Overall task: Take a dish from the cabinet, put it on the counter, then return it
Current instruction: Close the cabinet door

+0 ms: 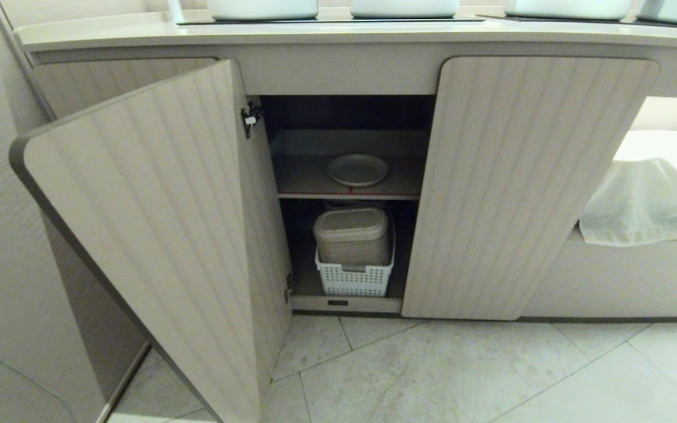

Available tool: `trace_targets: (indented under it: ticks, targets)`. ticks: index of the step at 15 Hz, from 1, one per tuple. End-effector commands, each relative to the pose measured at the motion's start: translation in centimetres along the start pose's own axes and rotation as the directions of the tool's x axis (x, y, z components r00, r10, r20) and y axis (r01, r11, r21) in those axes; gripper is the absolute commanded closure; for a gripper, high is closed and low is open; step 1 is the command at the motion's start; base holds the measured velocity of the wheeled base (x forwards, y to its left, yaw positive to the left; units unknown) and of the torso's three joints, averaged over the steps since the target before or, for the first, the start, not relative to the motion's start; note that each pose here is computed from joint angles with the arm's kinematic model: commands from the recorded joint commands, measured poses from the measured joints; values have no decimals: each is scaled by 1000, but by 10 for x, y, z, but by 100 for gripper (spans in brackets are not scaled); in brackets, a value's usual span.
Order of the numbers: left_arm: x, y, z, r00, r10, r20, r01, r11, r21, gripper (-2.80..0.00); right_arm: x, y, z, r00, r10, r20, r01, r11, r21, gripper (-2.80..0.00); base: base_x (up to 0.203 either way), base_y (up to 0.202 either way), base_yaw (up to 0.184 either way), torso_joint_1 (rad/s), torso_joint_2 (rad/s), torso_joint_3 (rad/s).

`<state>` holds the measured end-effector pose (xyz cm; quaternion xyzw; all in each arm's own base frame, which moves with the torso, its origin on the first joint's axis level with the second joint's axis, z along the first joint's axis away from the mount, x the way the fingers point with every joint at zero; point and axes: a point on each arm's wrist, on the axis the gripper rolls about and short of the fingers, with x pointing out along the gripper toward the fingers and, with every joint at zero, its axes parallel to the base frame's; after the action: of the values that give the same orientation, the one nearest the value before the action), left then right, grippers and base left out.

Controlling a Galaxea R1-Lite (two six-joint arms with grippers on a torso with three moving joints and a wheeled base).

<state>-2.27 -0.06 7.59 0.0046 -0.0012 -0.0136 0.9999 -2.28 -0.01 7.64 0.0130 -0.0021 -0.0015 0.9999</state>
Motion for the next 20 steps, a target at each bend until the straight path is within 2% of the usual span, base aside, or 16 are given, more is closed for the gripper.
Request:
trace_targets:
  ticks: [1,16,20]
  targets:
    - [0,0,0,1000,0,-1,0,1000,1,0,0,0,0,1000,0,0,0,1000,0,0,0,0,0,0,0,0]
    - [0,0,0,1000,-1,-1,1,1000,2,0,0,0,0,1000,0,0,0,1000,0,0,0,0,0,0,0,0]
    - [0,0,2,1000,-5,9,5,1000,23,0,0,0,0,1000,0,-1,0,1000,0,0,0,0,0,0,0,0]
